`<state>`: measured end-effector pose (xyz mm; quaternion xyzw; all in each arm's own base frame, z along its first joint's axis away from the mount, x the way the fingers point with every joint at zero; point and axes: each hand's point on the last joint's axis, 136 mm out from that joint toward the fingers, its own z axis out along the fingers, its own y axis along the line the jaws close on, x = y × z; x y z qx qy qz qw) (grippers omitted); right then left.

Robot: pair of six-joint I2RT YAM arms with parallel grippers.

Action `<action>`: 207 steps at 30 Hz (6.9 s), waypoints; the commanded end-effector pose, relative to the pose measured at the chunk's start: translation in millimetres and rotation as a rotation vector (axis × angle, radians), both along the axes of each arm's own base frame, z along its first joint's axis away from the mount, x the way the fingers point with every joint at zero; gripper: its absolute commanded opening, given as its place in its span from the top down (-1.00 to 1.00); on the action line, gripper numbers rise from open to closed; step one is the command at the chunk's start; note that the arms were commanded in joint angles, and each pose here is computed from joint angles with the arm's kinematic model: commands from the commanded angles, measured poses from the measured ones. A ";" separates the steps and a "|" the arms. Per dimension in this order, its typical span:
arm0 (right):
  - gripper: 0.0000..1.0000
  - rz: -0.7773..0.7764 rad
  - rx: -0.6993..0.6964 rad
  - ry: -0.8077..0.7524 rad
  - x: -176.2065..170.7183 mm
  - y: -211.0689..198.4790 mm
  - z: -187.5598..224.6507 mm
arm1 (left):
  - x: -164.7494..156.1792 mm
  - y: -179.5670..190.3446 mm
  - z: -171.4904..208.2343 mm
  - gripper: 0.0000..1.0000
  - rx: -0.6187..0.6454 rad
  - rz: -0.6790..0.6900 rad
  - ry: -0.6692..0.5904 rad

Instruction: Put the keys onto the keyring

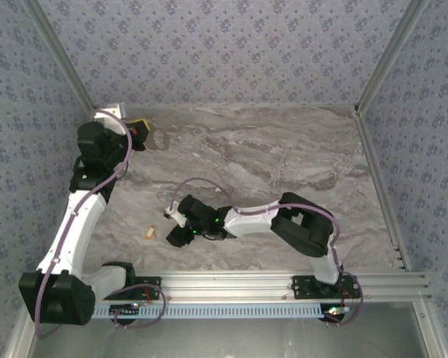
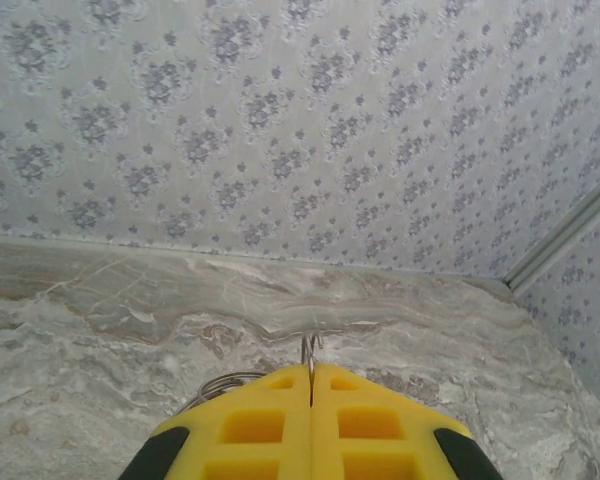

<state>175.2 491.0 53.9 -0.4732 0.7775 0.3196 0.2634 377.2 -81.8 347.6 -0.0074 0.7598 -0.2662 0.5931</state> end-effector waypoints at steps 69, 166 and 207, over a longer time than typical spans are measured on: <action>1.00 0.018 -0.053 -0.040 39.4 -26.4 4.1 | -2.1 2.7 27.8 1.00 -0.138 -0.084 -0.055; 1.00 -0.454 0.461 -0.107 40.4 -253.6 216.7 | -173.3 -227.8 -54.9 1.00 0.428 -0.861 -0.473; 1.00 -0.348 0.361 -0.225 25.7 -220.2 228.1 | -170.2 -239.7 -54.9 1.00 0.439 -0.890 -0.467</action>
